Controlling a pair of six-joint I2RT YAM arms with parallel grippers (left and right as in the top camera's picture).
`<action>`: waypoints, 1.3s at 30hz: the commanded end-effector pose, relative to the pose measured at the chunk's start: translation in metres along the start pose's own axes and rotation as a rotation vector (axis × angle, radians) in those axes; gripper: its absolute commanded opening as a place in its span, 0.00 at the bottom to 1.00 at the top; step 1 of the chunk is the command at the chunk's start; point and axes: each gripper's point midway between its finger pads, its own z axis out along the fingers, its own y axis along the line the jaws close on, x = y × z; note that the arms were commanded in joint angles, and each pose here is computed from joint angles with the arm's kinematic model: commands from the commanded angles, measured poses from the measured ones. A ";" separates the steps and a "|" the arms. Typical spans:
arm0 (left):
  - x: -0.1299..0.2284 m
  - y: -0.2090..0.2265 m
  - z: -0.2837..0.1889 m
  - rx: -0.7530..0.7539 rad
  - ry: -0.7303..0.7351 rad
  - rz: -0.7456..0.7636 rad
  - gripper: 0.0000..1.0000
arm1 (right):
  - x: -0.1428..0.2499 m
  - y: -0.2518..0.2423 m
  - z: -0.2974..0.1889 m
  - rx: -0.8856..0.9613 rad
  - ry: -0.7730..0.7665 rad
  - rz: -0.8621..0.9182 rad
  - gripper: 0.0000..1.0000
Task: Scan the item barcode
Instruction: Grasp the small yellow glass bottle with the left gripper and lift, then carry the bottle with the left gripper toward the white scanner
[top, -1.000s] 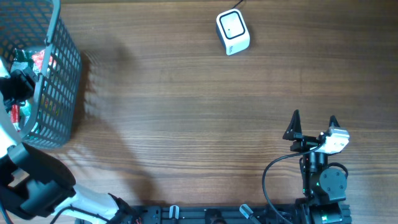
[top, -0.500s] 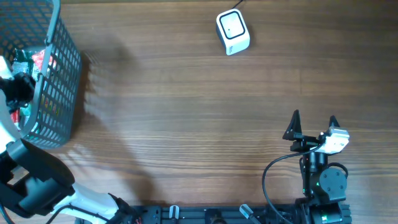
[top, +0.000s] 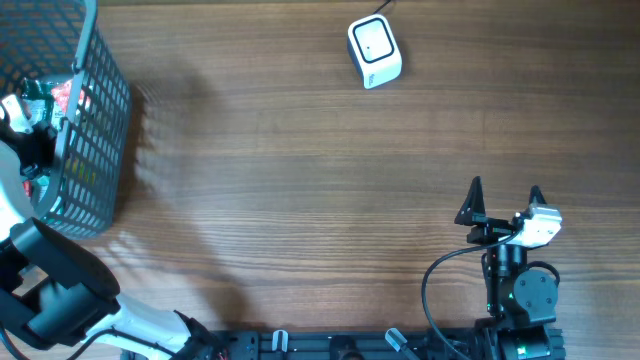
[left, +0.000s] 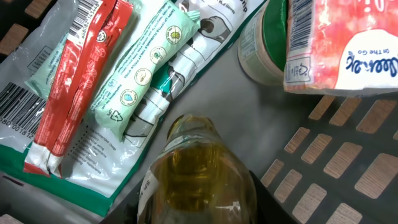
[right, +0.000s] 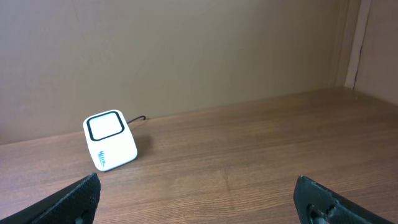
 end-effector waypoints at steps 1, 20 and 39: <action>-0.020 -0.006 -0.031 0.012 -0.098 0.011 0.28 | -0.002 -0.002 0.000 0.011 -0.007 0.005 1.00; -0.049 -0.107 -0.311 0.205 -0.791 0.063 0.26 | -0.002 -0.002 0.000 0.011 -0.007 0.005 1.00; 0.104 -0.331 -0.248 0.510 -0.282 0.310 0.21 | -0.002 -0.002 0.000 0.011 -0.007 0.005 1.00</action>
